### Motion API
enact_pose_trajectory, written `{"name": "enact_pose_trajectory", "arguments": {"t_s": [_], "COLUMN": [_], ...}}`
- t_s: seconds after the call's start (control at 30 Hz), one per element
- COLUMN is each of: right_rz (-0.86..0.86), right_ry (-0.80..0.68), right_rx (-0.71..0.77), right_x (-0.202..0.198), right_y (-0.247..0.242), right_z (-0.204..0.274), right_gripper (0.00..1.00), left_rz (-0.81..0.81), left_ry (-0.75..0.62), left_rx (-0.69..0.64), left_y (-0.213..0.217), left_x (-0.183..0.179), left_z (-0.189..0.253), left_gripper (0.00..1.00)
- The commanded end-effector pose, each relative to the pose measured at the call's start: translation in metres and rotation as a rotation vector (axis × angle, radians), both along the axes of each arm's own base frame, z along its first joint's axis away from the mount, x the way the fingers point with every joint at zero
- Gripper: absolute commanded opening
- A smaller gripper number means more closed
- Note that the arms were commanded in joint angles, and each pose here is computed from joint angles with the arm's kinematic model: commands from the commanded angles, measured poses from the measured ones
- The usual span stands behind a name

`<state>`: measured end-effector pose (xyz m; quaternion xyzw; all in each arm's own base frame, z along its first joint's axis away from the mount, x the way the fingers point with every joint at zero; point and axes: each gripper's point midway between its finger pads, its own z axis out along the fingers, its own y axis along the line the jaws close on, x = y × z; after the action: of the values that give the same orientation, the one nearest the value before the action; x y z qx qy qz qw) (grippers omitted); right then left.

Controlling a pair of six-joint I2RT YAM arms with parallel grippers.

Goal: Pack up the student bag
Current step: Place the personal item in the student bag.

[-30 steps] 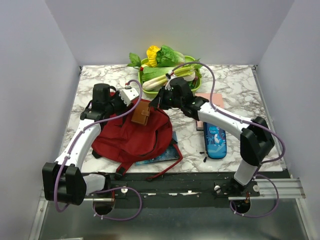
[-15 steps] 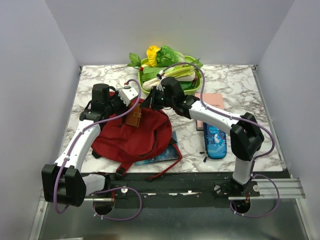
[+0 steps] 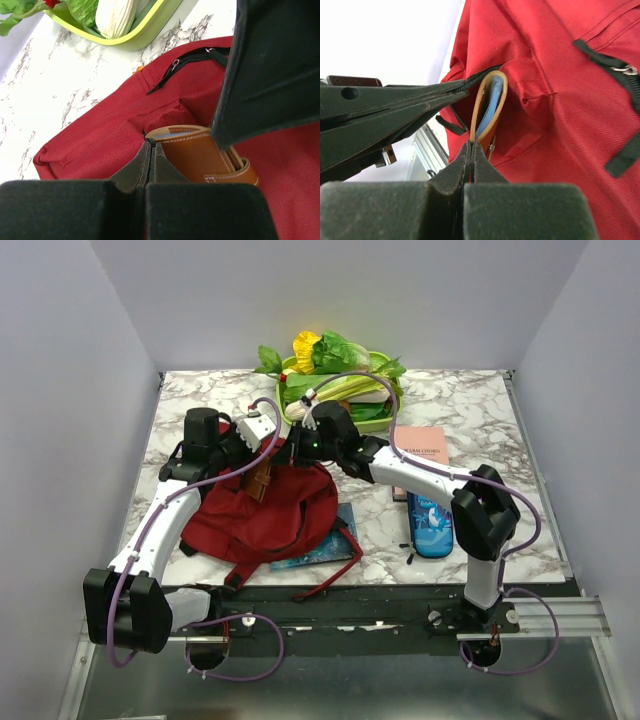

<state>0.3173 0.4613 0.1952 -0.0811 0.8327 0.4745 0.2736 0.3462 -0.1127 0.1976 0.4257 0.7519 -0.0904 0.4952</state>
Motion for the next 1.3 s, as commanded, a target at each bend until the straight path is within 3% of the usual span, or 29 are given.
{"name": "enact_pose_trajectory", "arguments": {"t_s": [0.0, 0.3, 0.5, 0.53, 0.57, 0.63, 0.67, 0.8, 0.93, 1.0, 1.2, 1.27], "right_rz": [0.097, -0.050, -0.143, -0.138, -0.127, -0.101, -0.099, -0.121, -0.104, -0.086, -0.012, -0.012], "right_ry": [0.055, -0.022, -0.083, -0.083, -0.096, -0.089, -0.085, -0.057, -0.076, -0.088, -0.090, -0.080], "right_rx": [0.007, -0.030, 0.038, 0.043, 0.065, 0.075, 0.070, -0.015, -0.009, 0.004, -0.012, -0.021], "right_x": [-0.026, 0.030, 0.075, 0.076, 0.078, 0.071, 0.067, 0.043, 0.019, 0.006, -0.016, -0.014], "right_y": [0.022, 0.012, 0.008, 0.012, 0.017, 0.019, 0.017, -0.015, -0.035, -0.036, -0.015, -0.010], "right_z": [-0.021, -0.033, -0.018, -0.019, -0.008, -0.003, -0.004, -0.035, -0.035, -0.030, -0.039, -0.048], "right_gripper": [0.01, 0.01, 0.02, 0.09, 0.30, 0.48, 0.62, 0.76, 0.71, 0.64, 0.28, 0.24], "left_rz": [-0.071, -0.137, -0.214, -0.214, -0.215, -0.211, -0.209, -0.200, -0.185, -0.178, -0.161, -0.159], "left_ry": [-0.084, -0.048, 0.019, 0.026, 0.033, 0.045, 0.049, 0.044, 0.051, 0.052, 0.059, 0.059], "left_rx": [-0.061, -0.124, -0.179, -0.178, -0.179, -0.173, -0.169, -0.147, -0.140, -0.142, -0.159, -0.162], "left_y": [-0.020, -0.033, -0.046, -0.045, -0.046, -0.045, -0.044, -0.042, -0.041, -0.041, -0.042, -0.043], "left_x": [0.002, -0.014, -0.033, -0.034, -0.034, -0.034, -0.034, -0.029, -0.023, -0.020, -0.012, -0.011], "left_z": [0.030, 0.039, 0.041, 0.039, 0.037, 0.031, 0.029, 0.022, 0.015, 0.015, 0.018, 0.021], "left_gripper": [0.00, 0.00, 0.00, 0.00, 0.00, 0.00, 0.00, 0.00, 0.00, 0.00, 0.00, 0.00]}}
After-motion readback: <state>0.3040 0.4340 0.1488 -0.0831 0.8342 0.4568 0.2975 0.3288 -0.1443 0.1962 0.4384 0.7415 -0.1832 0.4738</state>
